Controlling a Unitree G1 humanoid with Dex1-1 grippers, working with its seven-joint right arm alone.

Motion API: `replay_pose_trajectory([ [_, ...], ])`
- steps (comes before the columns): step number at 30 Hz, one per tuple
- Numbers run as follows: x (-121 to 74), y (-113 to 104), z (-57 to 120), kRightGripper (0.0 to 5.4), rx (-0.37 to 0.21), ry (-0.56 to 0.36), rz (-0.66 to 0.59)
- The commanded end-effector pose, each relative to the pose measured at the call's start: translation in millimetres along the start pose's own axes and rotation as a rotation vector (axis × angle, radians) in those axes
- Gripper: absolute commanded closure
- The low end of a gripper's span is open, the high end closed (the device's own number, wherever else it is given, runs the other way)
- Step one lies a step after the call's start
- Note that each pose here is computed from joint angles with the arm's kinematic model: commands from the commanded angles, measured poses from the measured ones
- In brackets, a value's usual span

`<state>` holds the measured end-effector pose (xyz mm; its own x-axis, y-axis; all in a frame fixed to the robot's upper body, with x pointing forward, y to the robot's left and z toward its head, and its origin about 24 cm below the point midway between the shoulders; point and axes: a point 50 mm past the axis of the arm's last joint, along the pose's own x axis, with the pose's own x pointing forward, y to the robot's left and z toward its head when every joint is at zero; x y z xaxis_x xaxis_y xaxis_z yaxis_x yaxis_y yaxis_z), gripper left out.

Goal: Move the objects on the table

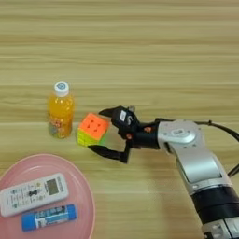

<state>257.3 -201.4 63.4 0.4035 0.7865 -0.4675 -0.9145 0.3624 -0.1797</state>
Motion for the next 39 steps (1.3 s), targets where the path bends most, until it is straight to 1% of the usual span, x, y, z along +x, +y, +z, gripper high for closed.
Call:
replay_pose_trajectory([
  [1, -5.8, -20.6, 22.5, 0.03, -0.108, -0.023, -0.091],
  [9, -6.2, -25.2, 21.1, 0.03, -0.105, -0.014, -0.122],
  [15, -5.0, -24.5, 20.9, 0.03, -0.102, -0.019, -0.120],
  [17, -4.7, -24.1, 20.7, 0.28, -0.100, -0.021, -0.117],
  [18, -4.6, -24.0, 20.7, 0.51, -0.099, -0.022, -0.117],
  [24, -3.4, -23.7, 20.6, 1.39, -0.099, -0.025, -0.114],
  [25, -3.3, -23.5, 20.4, 1.61, -0.100, -0.025, -0.113],
  [28, -3.0, -22.9, 20.4, 1.85, -0.102, -0.026, -0.111],
  [29, -3.0, -22.8, 20.4, 2.02, -0.102, -0.027, -0.111],
  [39, -1.1, -22.2, 20.0, 2.07, -0.106, -0.031, -0.106],
])
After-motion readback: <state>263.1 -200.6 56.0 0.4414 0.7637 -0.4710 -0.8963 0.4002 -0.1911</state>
